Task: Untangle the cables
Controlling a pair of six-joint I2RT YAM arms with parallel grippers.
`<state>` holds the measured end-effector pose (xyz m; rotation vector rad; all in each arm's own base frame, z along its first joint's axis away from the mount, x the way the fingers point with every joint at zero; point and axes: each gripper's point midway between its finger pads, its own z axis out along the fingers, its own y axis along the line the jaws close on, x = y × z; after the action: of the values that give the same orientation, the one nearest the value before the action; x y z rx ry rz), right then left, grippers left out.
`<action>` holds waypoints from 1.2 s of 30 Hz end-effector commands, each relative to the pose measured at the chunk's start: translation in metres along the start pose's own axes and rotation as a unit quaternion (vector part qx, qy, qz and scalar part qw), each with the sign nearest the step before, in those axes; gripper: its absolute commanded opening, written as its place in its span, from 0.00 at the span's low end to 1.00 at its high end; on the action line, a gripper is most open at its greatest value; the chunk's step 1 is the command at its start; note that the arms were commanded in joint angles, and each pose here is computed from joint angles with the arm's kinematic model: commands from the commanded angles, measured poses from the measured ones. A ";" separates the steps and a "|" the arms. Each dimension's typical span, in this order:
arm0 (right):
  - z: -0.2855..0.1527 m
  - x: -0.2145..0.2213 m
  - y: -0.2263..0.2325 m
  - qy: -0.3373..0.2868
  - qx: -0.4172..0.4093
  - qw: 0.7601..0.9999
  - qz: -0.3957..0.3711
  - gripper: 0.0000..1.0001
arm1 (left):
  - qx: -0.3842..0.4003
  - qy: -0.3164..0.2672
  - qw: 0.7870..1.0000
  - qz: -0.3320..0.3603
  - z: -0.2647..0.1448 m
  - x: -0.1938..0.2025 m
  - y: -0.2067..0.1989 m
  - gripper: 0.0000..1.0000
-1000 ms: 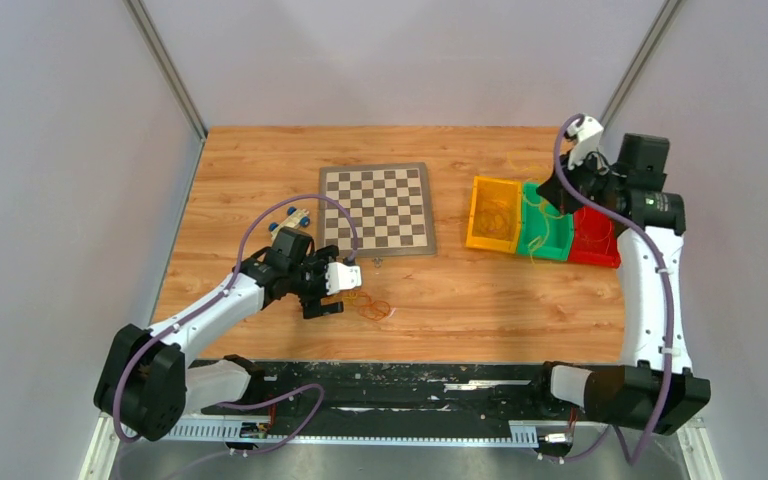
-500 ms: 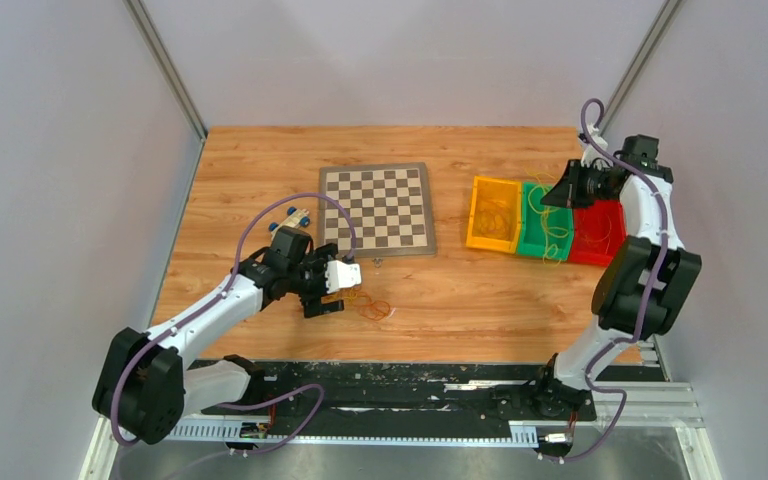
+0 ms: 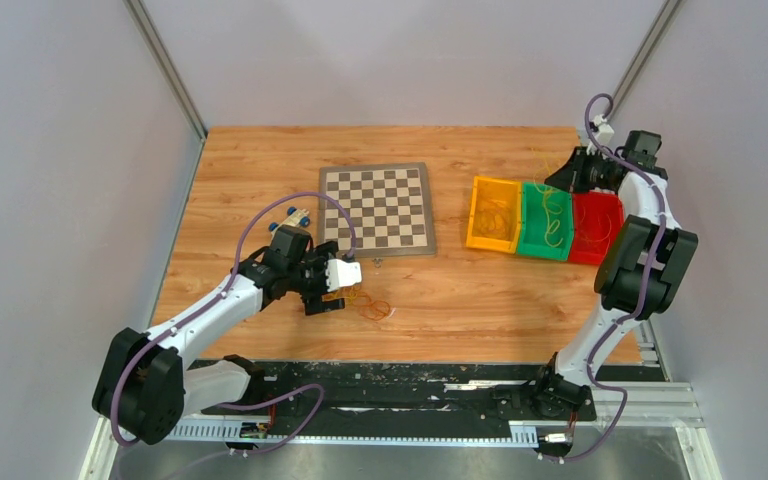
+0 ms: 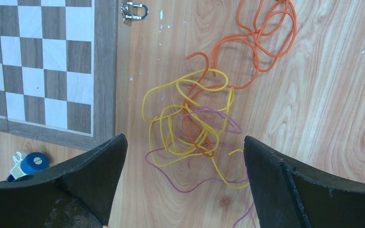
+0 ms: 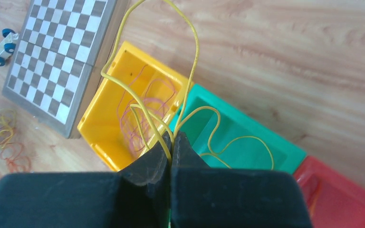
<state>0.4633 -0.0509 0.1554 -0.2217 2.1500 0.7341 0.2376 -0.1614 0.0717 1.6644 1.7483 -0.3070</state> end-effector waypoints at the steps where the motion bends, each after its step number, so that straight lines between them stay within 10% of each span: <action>1: -0.006 -0.049 0.004 -0.076 -0.003 0.993 -0.090 0.00 | -0.016 -0.013 1.000 0.011 0.000 -0.007 0.011 1.00; 12: -0.018 0.009 0.006 -0.051 0.045 0.980 -0.188 0.00 | -0.021 -0.011 1.000 0.014 -0.002 -0.002 0.010 1.00; 36: 0.005 0.091 -0.027 0.183 0.223 0.953 -0.097 0.04 | -0.037 -0.005 0.999 0.017 -0.003 -0.003 0.020 1.00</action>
<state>0.4130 -0.0545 0.0650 -0.4171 2.4671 0.2046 0.2430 -0.1553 0.0703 1.6614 1.7544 -0.2665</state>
